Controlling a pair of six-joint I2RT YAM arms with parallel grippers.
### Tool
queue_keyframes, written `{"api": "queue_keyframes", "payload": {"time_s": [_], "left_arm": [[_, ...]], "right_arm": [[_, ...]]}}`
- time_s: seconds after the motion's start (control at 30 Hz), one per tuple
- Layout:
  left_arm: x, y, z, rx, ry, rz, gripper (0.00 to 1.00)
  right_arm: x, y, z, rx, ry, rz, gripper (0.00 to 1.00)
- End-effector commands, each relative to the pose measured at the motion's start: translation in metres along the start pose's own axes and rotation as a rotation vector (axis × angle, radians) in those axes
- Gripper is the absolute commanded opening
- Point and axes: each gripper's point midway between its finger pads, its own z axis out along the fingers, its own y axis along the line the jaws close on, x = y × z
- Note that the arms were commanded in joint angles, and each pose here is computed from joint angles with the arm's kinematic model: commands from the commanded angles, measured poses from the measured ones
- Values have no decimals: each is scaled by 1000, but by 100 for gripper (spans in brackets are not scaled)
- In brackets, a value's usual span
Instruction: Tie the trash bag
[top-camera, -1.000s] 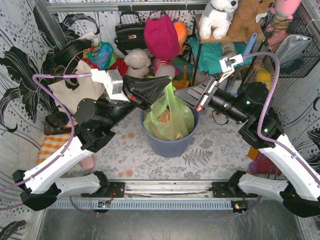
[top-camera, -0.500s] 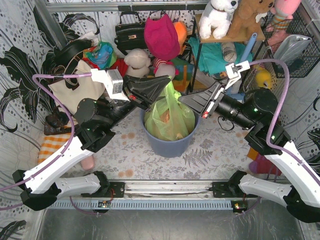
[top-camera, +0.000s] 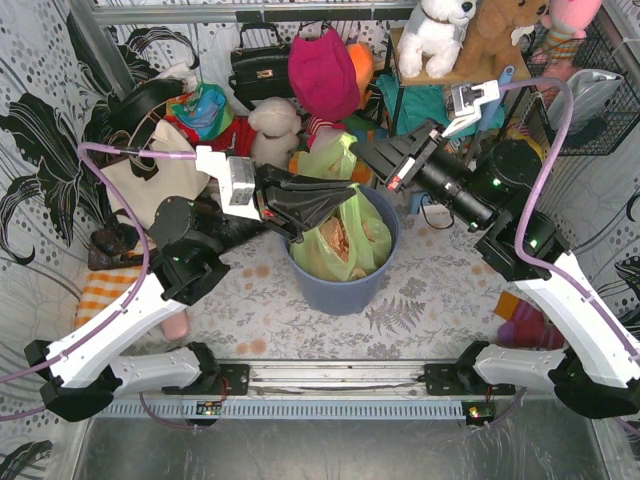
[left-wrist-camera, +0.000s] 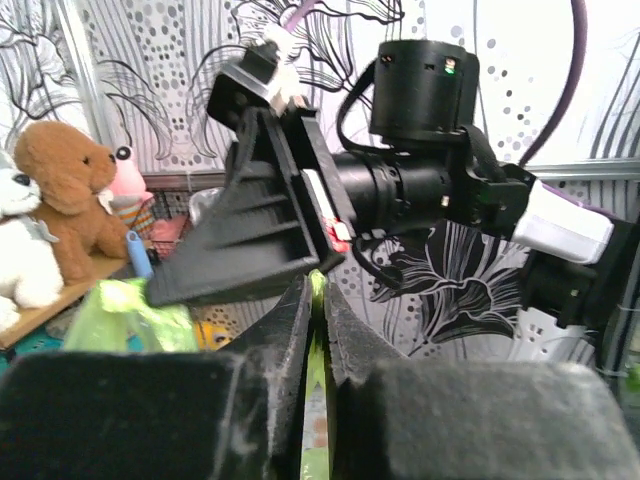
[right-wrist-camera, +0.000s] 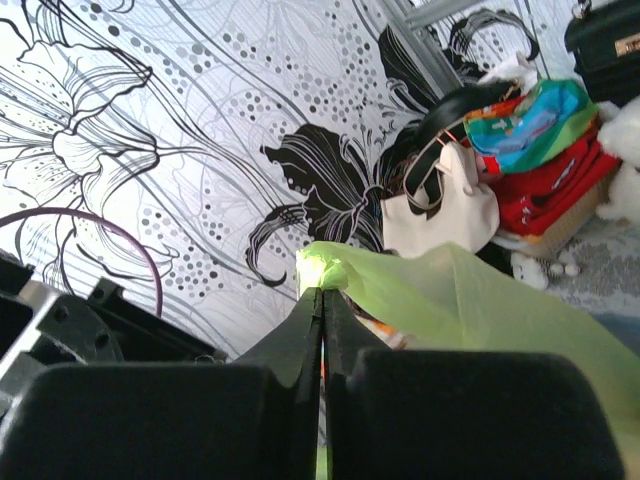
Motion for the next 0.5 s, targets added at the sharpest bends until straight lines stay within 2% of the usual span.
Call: {"api": "queue_keyframes", "payload": {"time_s": [0.0,0.07,0.13,0.33,0.47], "left_arm": [[-28,-10,-5,30,-49,27,26],[-31,-5,-8,-8,-56,37,40],[-36,5,-11,-70,-68,46,50],[-49,42,-33,-314,-97,87,61],[-42,54,-43,-388,-66,125,71]], "right_arm": [[-32,26,9,-65,-92,-50,0],[-33,32,17,-89,-83,-53,0],[-33,38,24,-111,-69,-53,0],[-31,46,36,-144,-37,-43,0],[-30,50,39,-156,-25,-38,0]]}}
